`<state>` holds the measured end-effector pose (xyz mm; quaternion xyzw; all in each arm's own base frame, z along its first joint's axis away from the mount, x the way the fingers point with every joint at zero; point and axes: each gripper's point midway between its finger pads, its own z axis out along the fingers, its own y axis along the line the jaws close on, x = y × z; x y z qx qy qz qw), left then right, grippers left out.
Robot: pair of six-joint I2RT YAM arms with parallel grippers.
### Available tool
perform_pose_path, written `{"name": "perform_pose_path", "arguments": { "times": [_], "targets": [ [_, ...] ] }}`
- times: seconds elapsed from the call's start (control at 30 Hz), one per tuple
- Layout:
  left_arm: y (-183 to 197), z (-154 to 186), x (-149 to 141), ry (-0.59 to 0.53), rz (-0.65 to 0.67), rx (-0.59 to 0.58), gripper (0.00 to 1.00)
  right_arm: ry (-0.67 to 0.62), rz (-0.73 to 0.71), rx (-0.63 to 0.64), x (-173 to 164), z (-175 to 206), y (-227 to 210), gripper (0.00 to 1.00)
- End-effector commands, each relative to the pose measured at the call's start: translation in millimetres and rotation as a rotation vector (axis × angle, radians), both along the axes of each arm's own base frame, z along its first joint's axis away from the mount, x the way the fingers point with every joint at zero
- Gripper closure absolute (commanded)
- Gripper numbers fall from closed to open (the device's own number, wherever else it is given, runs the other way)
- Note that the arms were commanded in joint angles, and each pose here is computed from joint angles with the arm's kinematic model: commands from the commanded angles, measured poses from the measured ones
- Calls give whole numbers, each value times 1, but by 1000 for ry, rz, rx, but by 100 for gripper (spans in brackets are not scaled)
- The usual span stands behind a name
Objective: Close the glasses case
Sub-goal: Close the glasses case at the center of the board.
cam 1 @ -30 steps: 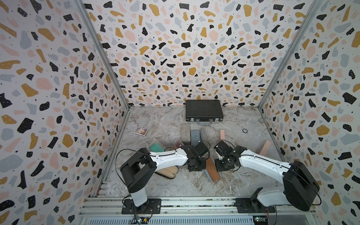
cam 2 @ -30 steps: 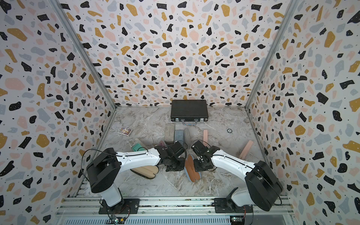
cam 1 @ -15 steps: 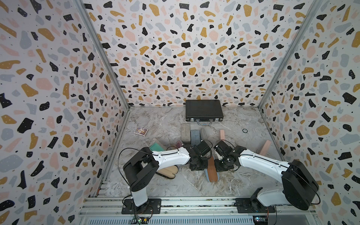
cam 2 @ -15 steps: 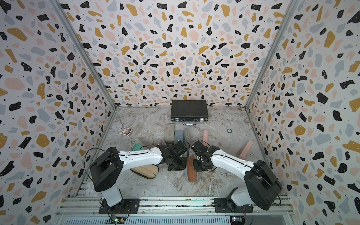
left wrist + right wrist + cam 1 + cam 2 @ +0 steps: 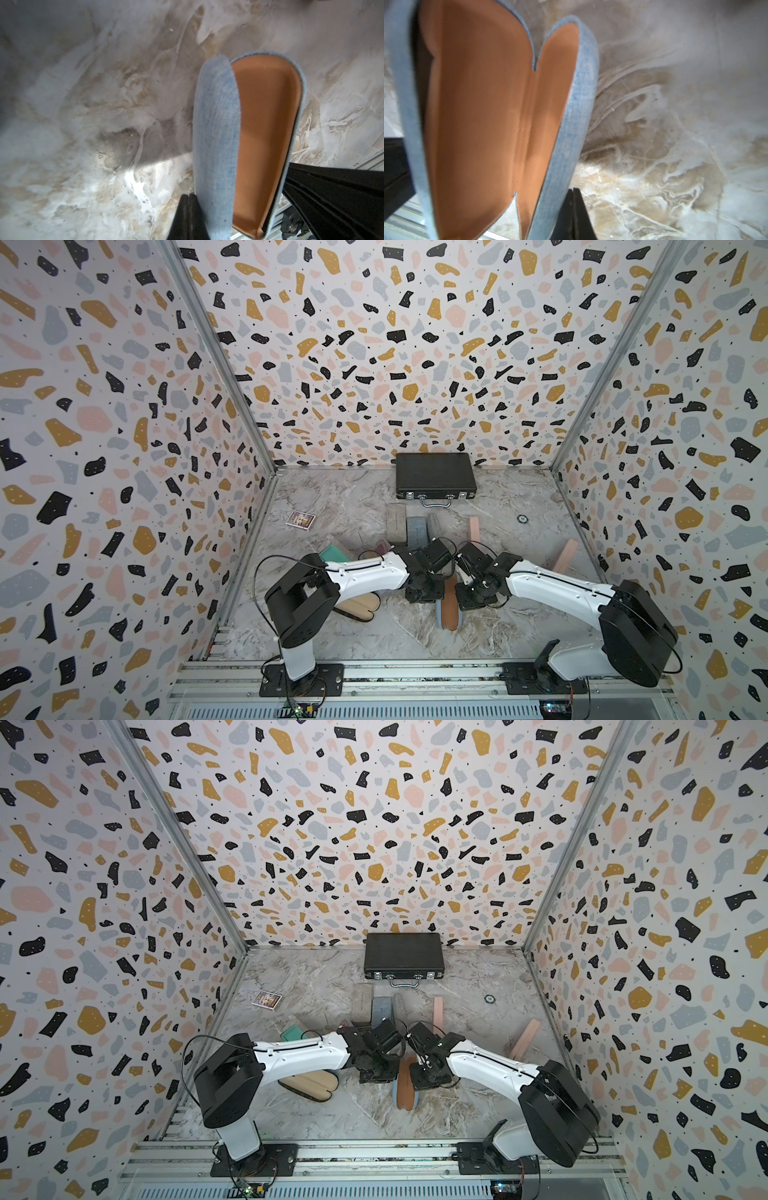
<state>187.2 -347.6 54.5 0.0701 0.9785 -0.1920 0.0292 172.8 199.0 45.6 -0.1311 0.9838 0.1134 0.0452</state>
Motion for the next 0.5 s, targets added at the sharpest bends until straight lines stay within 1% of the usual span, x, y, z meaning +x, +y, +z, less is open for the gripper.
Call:
{"name": "perform_pose_path", "arguments": {
  "times": [0.0,0.23,0.47],
  "targets": [
    [-33,21,0,-36,-58,-116,100,-51,52,131,9,24,34,95],
    [-35,26,-1,-40,-70,-130,100,-73,93,161,8,30,38,96],
    [-42,30,-8,-27,-105,-163,100,-102,143,219,5,37,44,96]
  ]
}}
